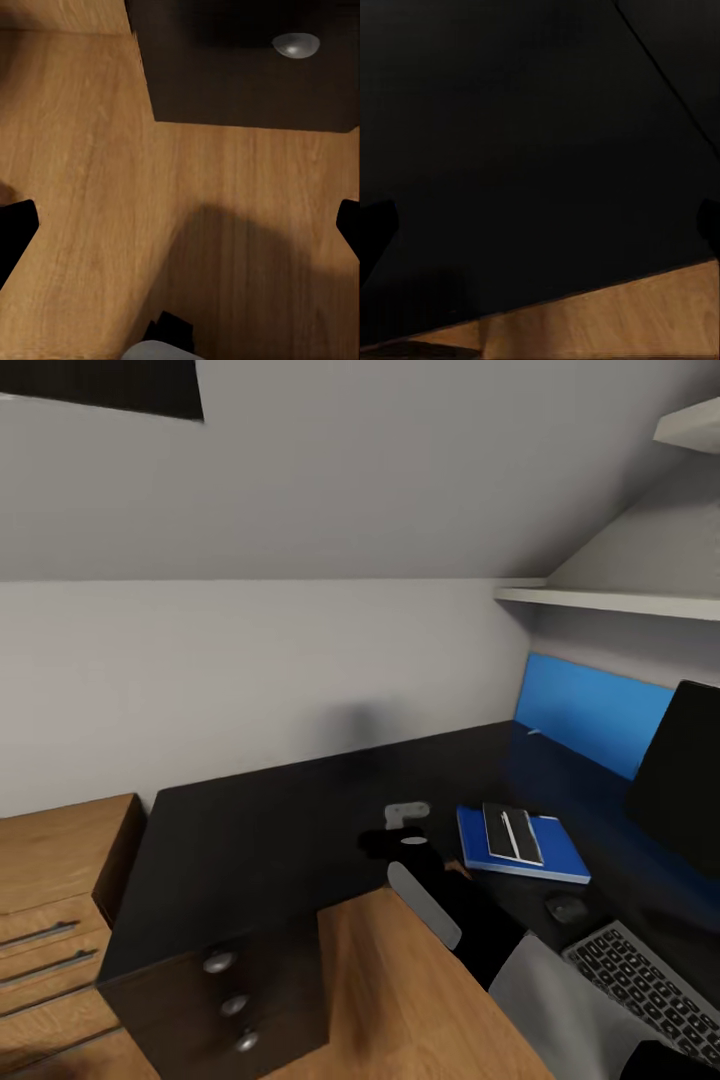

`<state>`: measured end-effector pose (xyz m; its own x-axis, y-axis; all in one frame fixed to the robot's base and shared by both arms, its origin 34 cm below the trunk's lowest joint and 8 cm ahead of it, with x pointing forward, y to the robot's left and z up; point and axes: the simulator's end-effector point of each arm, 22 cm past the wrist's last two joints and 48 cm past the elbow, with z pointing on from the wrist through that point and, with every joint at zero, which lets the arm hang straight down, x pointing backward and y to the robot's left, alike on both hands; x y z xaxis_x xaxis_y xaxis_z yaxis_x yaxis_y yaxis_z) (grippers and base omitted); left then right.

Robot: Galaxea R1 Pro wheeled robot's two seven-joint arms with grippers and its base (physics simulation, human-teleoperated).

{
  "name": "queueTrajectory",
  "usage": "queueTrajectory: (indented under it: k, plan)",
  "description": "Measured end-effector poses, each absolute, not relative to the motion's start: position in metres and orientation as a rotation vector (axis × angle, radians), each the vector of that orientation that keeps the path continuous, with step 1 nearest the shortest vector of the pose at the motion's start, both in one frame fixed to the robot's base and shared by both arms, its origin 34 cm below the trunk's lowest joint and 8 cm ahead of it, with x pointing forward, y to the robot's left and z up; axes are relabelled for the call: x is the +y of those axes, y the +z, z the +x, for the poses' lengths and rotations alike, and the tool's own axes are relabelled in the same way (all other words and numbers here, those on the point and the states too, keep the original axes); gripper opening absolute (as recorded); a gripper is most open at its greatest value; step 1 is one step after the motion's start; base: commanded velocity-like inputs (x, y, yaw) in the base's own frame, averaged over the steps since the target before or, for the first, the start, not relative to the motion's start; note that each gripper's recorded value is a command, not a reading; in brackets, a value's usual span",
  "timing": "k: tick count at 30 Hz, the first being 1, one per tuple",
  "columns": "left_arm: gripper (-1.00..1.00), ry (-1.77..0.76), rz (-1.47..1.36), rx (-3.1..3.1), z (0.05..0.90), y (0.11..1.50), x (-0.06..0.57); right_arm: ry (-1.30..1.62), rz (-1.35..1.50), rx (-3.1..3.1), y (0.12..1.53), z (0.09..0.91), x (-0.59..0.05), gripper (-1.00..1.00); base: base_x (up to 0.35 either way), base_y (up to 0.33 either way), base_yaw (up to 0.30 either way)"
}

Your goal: In the bedroom, organize the workspace by keeping the computer under the desk, ensuring the monitor is on the desk, placing the keyboard on the desk next to the monitor, placing the mouse on the desk next to the keyboard, moving the folder from the swivel chair onto the desk next to the mouse, stacking the notebook on top of the folder with the pen on top of the notebook, and positioning the swivel chair next to the desk.

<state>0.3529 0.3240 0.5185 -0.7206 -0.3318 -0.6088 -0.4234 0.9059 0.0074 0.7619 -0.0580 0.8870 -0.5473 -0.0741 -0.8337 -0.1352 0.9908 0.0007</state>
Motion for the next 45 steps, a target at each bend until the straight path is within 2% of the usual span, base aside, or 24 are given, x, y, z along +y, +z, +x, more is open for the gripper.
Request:
queueTrajectory:
  k: [10, 26, 39, 45]
  plan:
    - [1.0, 0.19, -0.539, 2.429, 0.356, 0.521, 0.324, 0.075, -0.162, 2.14, 0.893, 0.759, -0.055, 1.0, -0.337, -0.001, 0.155]
    - [1.0, 0.235, -0.531, 2.476, 0.334, 0.511, 0.346, -0.019, -0.14, 2.086, 0.888, 0.749, -0.055, 1.0, -0.283, -0.049, 0.253]
    - [1.0, 0.23, -0.531, 2.48, 0.333, 0.51, 0.342, -0.005, -0.157, 2.044, 0.896, 0.733, -0.046, 1.0, -0.333, -0.001, 0.027]
    - [1.0, 0.23, -0.526, 2.48, 0.333, 0.51, 0.342, -0.019, -0.163, 2.05, 0.889, 0.729, -0.05, 1.0, -0.166, 0.0, 0.001]
